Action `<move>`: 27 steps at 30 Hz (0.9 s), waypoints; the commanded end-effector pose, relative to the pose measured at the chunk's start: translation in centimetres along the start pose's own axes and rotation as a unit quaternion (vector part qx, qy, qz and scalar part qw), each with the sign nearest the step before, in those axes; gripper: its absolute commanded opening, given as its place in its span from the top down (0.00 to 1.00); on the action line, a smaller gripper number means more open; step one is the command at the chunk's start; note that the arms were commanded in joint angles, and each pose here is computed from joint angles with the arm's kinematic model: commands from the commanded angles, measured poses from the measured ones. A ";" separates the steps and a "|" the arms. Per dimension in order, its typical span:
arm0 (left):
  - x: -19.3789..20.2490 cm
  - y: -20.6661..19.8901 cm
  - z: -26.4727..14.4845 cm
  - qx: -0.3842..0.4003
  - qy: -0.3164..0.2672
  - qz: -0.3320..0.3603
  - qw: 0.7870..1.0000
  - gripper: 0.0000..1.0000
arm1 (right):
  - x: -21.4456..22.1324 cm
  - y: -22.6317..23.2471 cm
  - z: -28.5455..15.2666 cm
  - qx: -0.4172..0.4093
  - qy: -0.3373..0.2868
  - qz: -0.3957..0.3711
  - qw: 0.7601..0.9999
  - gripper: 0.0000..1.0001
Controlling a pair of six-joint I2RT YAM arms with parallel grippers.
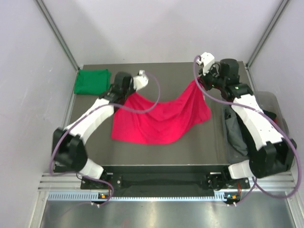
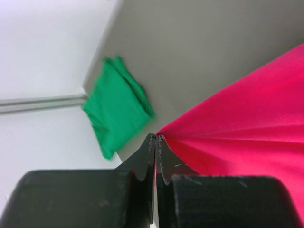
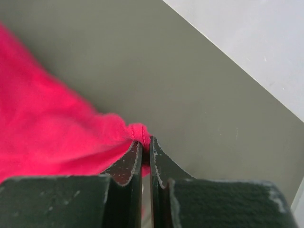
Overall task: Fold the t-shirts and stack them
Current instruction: Move the tshirt to the center of the board
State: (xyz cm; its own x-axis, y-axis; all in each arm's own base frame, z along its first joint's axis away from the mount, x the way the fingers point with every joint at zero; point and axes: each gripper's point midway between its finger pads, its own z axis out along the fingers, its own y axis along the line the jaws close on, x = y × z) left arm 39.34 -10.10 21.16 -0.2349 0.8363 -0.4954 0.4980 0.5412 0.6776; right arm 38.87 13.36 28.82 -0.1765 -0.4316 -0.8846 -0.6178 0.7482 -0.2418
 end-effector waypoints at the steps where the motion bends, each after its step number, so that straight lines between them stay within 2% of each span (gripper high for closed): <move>1: -6.7 11.0 1.9 -0.163 -0.076 -0.096 0.979 1.00 | -7.2 -4.9 0.2 0.083 -0.108 -0.019 0.991 1.00; 3: -7.5 13.1 2.2 -0.194 -0.083 -0.114 0.971 1.00 | -6.2 -5.4 1.3 0.093 -0.102 -0.011 0.990 1.00; 5: -6.8 12.3 3.1 -0.204 -0.078 -0.115 0.969 0.90 | -4.6 -5.8 2.7 0.102 -0.092 -0.003 0.991 1.00; 6: -6.1 12.5 3.0 -0.221 -0.071 -0.129 0.964 0.79 | -3.9 -5.8 3.1 0.105 -0.086 0.003 0.991 0.99; 7: -6.1 12.8 2.4 -0.234 -0.080 -0.141 0.959 0.47 | -3.5 -6.3 3.2 0.122 -0.086 0.011 0.989 0.90; 10: -3.6 10.5 2.0 -0.225 -0.058 -0.154 0.960 0.23 | -1.6 -6.1 2.9 0.140 -0.074 0.023 0.987 0.60; 12: -1.7 8.5 0.7 -0.202 -0.050 -0.159 0.965 0.23 | -0.3 -5.7 2.5 0.143 -0.055 0.025 0.988 0.56; 13: -1.7 8.5 -1.2 -0.199 -0.070 -0.164 0.964 0.23 | -0.2 -5.4 1.6 0.143 -0.051 0.020 0.988 0.54; 14: -0.1 6.4 -1.2 -0.177 -0.057 -0.157 0.970 0.23 | 1.0 -4.8 1.4 0.136 -0.040 0.017 0.990 0.54; 16: 0.3 5.6 -3.1 -0.162 -0.076 -0.170 0.969 0.24 | 1.6 -3.5 0.2 0.114 -0.035 -0.029 0.992 0.51; 17: 2.0 3.4 -3.1 -0.123 -0.042 -0.162 0.978 0.26 | 3.3 -2.4 0.2 0.102 -0.017 -0.044 0.994 0.50; 20: 3.7 0.8 -4.1 -0.074 -0.016 -0.177 0.981 0.29 | 7.0 0.4 0.1 0.037 0.033 -0.116 0.992 0.51; 27: 4.7 -3.0 -5.1 0.002 -0.020 -0.220 0.975 0.30 | 14.8 2.4 2.1 -0.034 0.135 -0.158 0.978 0.54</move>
State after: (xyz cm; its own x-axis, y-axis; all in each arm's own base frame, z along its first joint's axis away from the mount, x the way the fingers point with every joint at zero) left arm 34.34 -6.53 22.05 -0.3337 0.5691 -0.7515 0.2872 0.8207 0.4940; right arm 36.88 9.72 17.45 -0.1789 -0.6803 -0.7108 -0.6375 0.6304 -0.4430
